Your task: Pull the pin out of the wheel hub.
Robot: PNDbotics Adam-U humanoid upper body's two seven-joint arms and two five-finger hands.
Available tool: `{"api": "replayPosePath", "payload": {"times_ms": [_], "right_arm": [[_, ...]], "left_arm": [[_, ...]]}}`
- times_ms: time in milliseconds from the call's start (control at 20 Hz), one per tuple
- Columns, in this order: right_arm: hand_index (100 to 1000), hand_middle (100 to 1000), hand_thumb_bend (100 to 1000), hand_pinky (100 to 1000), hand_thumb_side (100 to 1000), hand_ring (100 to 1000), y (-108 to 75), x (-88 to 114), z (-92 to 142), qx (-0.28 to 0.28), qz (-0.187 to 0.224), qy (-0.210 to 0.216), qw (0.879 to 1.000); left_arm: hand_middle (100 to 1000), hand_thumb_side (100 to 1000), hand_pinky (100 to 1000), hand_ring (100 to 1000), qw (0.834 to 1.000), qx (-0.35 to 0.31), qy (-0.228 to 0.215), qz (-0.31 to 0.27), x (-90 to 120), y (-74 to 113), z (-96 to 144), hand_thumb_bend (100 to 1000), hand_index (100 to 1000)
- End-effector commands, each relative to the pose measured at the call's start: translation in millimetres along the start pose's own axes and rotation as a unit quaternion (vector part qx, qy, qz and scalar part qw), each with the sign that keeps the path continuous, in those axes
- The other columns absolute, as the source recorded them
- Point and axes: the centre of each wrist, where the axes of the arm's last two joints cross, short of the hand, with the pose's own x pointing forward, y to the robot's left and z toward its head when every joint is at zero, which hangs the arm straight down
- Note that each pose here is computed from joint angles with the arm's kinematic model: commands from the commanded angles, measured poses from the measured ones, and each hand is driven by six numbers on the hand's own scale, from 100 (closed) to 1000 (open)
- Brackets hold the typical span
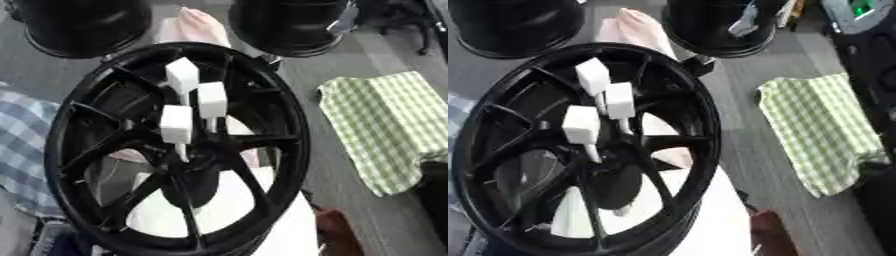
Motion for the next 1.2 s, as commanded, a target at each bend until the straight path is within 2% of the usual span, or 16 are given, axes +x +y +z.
{"api": "replayPosePath", "payload": {"times_ms": [50, 350, 600, 800, 1000, 1200], "right_arm": [[780, 691, 665, 753, 243, 762, 3.9, 8.7, -14.7, 0.008, 0.024, -0.002, 1.000], [780, 687, 666, 751, 252, 759, 37.3, 12.2, -33.3, 0.019, 0.019, 0.028, 0.999], [776, 675, 657, 730, 258, 753, 57.8, 16.6, -45.7, 0.034, 0.008, 0.032, 0.999], [759, 633, 631, 664, 278, 728, 58.6, 19.0, -47.6, 0.029, -0.044, 0.045, 0.998], [755, 615, 641, 627, 292, 715, 50.2, 27.4, -47.2, 0.028, -0.101, 0.059, 0.993], [759, 607, 654, 599, 303, 708, 40.2, 42.4, -46.9, 0.030, -0.140, 0.062, 0.988]], "left_arm": [[502, 865, 684, 614, 1.000, -0.004, -0.010, -0.012, 6.9, 4.6, -6.3, 100, 732], [503, 871, 685, 615, 1.000, -0.010, 0.001, -0.009, 3.2, -1.3, -6.0, 100, 733], [504, 873, 686, 616, 1.000, -0.012, 0.006, -0.008, 2.0, -4.0, -6.6, 100, 733], [504, 873, 686, 617, 1.000, -0.013, 0.006, -0.005, 2.9, -6.1, -7.4, 100, 733], [505, 875, 687, 618, 1.000, -0.014, 0.007, -0.002, 3.5, -7.3, -7.8, 100, 734], [506, 875, 688, 619, 1.000, -0.017, 0.008, -0.001, 3.8, -8.1, -8.0, 102, 735]]}}
